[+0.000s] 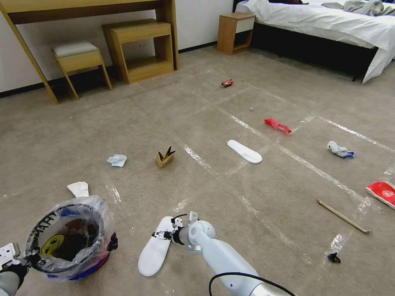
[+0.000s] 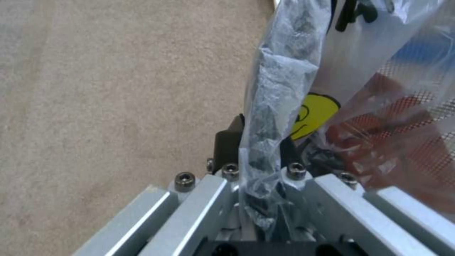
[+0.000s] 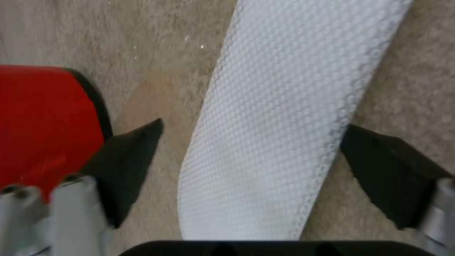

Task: Pick up the trash bin and place the garbage on the floor into it.

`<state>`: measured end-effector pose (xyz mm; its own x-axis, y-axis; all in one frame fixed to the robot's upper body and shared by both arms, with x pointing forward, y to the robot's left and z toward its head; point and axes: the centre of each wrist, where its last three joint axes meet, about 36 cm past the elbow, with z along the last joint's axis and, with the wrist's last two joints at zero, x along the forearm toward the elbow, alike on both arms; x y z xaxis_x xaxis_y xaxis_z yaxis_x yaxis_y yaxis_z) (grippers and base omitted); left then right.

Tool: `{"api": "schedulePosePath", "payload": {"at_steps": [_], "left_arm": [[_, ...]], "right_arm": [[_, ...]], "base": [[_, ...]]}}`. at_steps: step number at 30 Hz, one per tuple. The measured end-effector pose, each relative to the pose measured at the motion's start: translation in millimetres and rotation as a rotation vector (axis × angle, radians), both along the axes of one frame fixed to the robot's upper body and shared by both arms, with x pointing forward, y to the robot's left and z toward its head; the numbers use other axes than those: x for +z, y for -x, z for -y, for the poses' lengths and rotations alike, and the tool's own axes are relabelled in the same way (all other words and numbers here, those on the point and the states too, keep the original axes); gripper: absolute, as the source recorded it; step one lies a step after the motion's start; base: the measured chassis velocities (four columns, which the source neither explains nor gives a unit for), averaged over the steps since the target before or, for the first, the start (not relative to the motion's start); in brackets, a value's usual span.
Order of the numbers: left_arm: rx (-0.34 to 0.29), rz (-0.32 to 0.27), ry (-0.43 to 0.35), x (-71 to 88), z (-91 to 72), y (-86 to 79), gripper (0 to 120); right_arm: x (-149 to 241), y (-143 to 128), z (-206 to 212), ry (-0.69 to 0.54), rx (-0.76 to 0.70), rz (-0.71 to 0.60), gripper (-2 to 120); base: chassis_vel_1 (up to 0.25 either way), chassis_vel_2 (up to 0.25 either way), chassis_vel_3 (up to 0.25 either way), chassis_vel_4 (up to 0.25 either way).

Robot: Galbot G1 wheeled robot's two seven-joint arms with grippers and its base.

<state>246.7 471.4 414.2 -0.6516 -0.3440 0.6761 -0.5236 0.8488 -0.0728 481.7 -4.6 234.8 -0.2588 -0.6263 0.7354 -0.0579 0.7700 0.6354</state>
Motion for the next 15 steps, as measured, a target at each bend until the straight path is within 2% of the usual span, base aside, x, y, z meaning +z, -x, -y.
{"api": "schedulePosePath", "payload": {"at_steps": [2, 3, 7, 12, 15], "left_arm": [[-0.002, 0.001, 0.0, 0.4, 0.5, 0.2, 1], [-0.002, 0.001, 0.0, 0.4, 0.5, 0.2, 1], [-0.006, 0.002, 0.0, 0.9, 2.2, 1.9, 1], [-0.008, 0.006, 0.001, 0.9, 3.4, 2.8, 1], [-0.012, 0.01, 0.002, 0.6, 4.5, 4.0, 1]], "right_arm": [[-0.6, -1.1, 1.0, 0.004, -0.001, 0.004, 79], [-0.6, -1.1, 1.0, 0.004, -0.001, 0.004, 79], [-2.7, -4.7, 3.1, 0.021, -0.002, 0.01, 59], [-3.3, -6.2, 3.4, 0.031, 0.001, 0.013, 47], [-3.7, -7.2, 3.0, 0.04, 0.004, 0.019, 32]], "base": [[0.0, 0.0, 0.0, 0.0], [0.0, 0.0, 0.0, 0.0], [0.0, 0.0, 0.0, 0.0], [0.0, 0.0, 0.0, 0.0], [0.0, 0.0, 0.0, 0.0]]}}
